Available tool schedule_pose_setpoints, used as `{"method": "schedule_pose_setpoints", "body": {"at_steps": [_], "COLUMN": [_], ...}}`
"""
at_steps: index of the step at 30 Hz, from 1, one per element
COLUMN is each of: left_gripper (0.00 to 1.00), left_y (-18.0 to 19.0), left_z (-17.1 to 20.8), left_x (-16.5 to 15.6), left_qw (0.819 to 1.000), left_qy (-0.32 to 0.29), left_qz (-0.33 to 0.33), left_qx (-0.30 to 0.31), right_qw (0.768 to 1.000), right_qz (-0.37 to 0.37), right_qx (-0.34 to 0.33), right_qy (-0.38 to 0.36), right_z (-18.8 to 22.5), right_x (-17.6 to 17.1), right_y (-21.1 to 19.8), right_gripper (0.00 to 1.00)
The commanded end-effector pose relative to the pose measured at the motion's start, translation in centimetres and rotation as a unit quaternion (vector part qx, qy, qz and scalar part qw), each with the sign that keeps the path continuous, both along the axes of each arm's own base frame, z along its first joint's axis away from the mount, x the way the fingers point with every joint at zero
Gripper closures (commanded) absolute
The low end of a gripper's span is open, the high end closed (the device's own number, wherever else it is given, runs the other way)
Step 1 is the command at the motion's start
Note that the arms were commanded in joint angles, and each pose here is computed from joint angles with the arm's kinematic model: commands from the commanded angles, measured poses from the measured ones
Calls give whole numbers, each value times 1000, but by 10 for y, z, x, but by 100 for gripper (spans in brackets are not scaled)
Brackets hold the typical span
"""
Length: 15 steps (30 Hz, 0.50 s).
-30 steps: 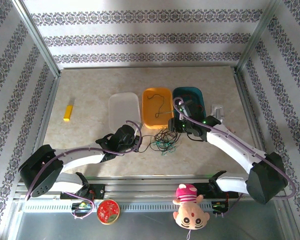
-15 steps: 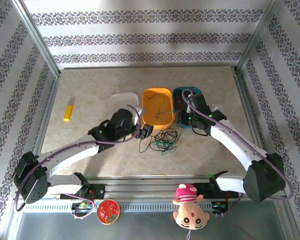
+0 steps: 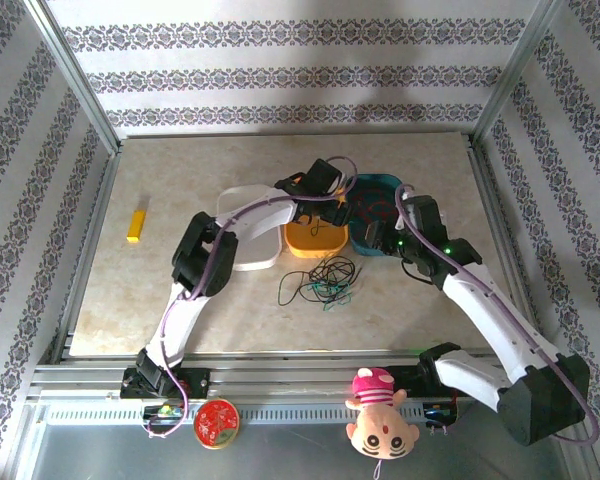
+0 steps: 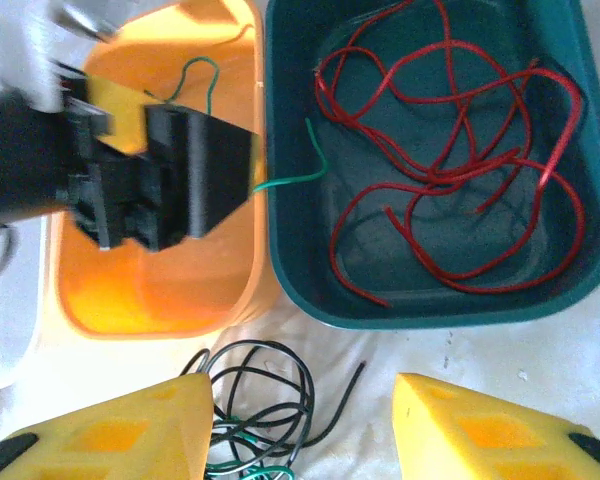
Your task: Untangle the cables
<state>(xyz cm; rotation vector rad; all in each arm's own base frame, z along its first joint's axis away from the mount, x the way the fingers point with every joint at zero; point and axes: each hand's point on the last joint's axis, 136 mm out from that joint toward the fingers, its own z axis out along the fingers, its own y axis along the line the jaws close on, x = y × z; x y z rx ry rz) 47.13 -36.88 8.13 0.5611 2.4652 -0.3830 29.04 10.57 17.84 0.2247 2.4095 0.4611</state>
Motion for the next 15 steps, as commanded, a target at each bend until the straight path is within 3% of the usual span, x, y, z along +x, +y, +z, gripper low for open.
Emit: {"method": "schedule_pose_setpoints", "body": {"at_steps": [1,6,15], "left_gripper": [17,26,61], "left_y": [31,26,24], "left_z": [-2,-8,-19], "left_x": [1,4,-4], "left_qw": [997,998,998], "left_qy": [28,36,50], "left_qz": [47,49,38], "left_qx": [53,19,14], "right_qw": [1000,1000,1000], "right_qz": [-8,-11,-9], "right_qx": [-2,-5,-2], "right_qy": [15,18,17], "right_z": [-7,-11,-10], "right_x": [-13,-19,-18], "right_y": [-8,-13,-12], "right_gripper": [50,50,50]}}
